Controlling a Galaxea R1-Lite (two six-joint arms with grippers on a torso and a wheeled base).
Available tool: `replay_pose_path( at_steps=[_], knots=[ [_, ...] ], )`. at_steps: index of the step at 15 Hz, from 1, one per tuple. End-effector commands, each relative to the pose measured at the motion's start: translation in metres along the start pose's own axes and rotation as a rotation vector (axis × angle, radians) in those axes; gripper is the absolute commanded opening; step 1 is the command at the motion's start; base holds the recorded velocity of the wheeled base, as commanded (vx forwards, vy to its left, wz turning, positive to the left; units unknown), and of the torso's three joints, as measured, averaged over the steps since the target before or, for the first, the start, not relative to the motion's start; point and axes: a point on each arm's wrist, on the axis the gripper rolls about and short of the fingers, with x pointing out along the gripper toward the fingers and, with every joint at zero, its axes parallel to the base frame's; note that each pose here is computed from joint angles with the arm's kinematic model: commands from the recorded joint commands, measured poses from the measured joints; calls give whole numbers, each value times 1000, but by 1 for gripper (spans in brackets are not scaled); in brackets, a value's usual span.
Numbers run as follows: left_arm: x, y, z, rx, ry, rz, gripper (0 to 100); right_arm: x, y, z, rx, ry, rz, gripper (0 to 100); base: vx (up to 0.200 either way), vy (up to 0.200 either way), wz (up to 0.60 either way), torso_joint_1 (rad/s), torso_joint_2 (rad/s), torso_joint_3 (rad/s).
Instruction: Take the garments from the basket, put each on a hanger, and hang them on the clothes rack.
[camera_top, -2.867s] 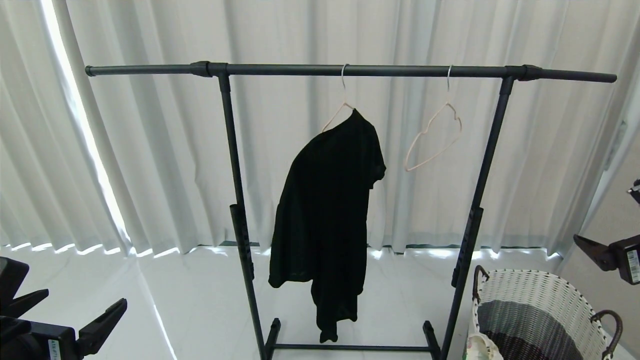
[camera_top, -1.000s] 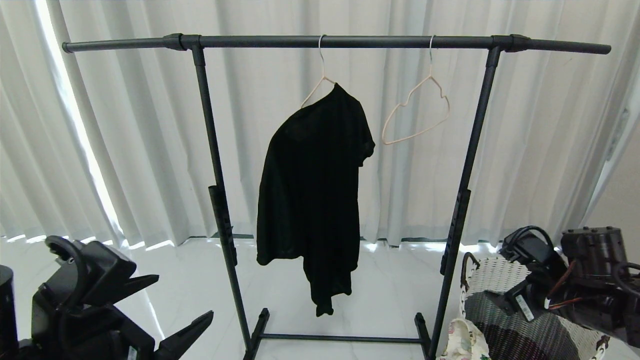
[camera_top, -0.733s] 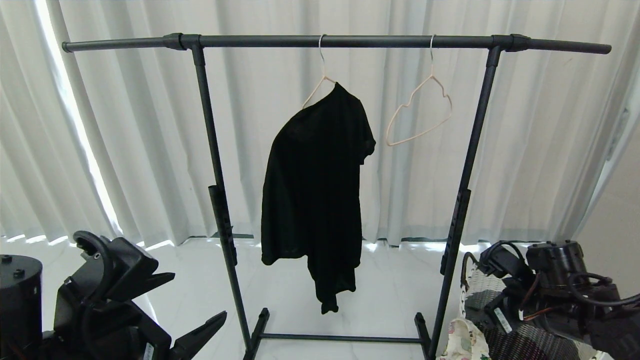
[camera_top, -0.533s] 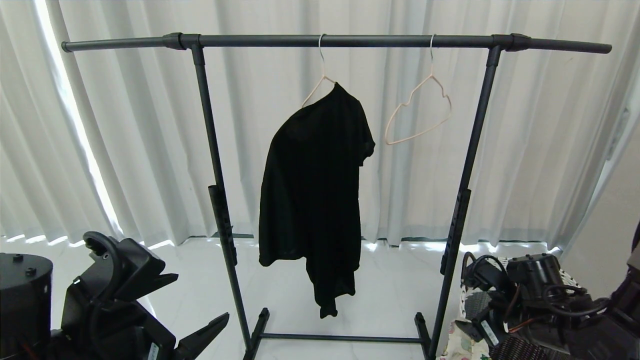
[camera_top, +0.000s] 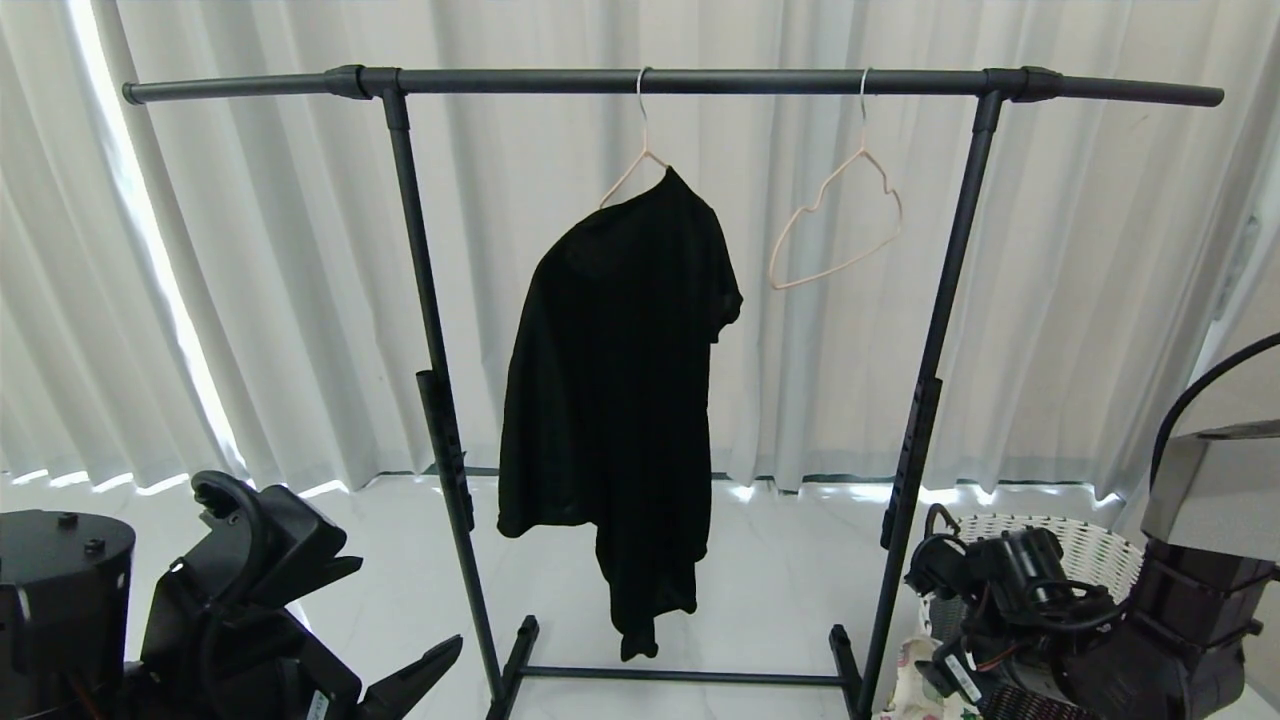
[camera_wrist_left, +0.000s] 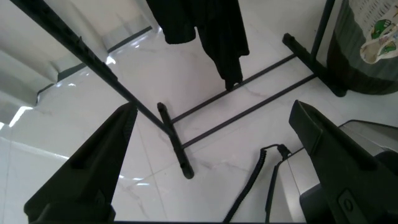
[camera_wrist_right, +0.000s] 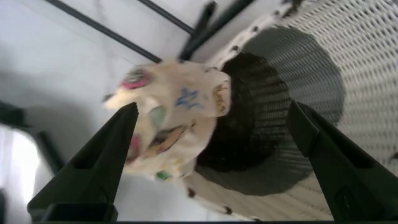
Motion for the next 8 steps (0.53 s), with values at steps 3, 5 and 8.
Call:
replay_pose_path(
  at_steps=[3,5,8],
  knots=[
    [0,0,0,0,-1,1,100,13,3,-3,-6,37,-17,100,0,0,0,0,0,0],
    [0,0,0,0,-1,1,100,13,3,-4,-4,37,-20,100,0,0,0,0,0,0],
    [-1,0,0,-1,-4,2,100,12,1,-2,-3,35,-66,0,0,0,0,0,0,0]
  ],
)
